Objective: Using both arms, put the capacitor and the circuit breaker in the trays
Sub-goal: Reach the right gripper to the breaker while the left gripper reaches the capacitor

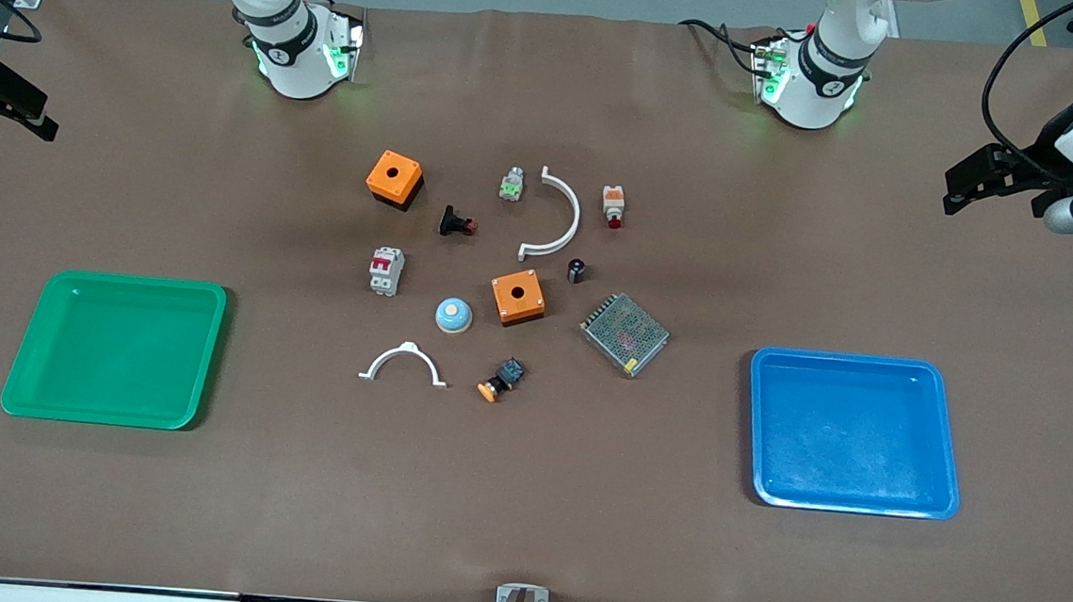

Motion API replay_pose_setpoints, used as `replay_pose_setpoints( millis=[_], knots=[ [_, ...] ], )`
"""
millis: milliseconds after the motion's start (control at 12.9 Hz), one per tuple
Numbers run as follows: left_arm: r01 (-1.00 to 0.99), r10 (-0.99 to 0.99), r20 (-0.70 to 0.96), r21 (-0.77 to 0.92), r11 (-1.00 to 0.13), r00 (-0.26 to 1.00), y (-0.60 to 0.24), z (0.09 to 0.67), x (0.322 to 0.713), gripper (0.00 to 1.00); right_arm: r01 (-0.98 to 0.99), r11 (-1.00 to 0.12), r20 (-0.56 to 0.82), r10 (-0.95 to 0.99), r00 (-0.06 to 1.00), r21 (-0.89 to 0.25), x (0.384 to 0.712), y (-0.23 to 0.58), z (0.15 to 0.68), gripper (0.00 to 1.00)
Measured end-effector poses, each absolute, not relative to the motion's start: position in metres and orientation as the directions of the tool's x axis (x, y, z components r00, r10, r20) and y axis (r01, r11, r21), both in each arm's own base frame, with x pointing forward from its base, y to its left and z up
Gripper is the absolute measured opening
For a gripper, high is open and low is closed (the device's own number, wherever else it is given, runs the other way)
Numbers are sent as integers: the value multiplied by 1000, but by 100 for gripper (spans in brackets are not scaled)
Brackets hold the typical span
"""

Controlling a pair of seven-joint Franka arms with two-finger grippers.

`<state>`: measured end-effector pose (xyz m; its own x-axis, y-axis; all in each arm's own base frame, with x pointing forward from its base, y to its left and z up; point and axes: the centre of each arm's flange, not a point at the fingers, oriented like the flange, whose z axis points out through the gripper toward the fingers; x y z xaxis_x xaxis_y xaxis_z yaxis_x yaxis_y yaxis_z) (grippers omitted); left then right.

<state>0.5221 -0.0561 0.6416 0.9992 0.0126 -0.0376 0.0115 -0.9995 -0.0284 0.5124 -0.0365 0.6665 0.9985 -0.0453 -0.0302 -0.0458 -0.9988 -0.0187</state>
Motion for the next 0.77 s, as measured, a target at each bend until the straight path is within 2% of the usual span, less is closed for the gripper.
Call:
replay_pose_setpoints(
  millis=[465,774],
  knots=[
    [5,6,-46,-29,-1000,999,-59,638,523,100,-47,-999,-33,-46,998,-19,512,-36,666,100],
    [-67,-60,-164,-38,-997,985,-114,578,535,100,-50,-999,-34,-49,998,-19,512,-35,667,100]
  ],
)
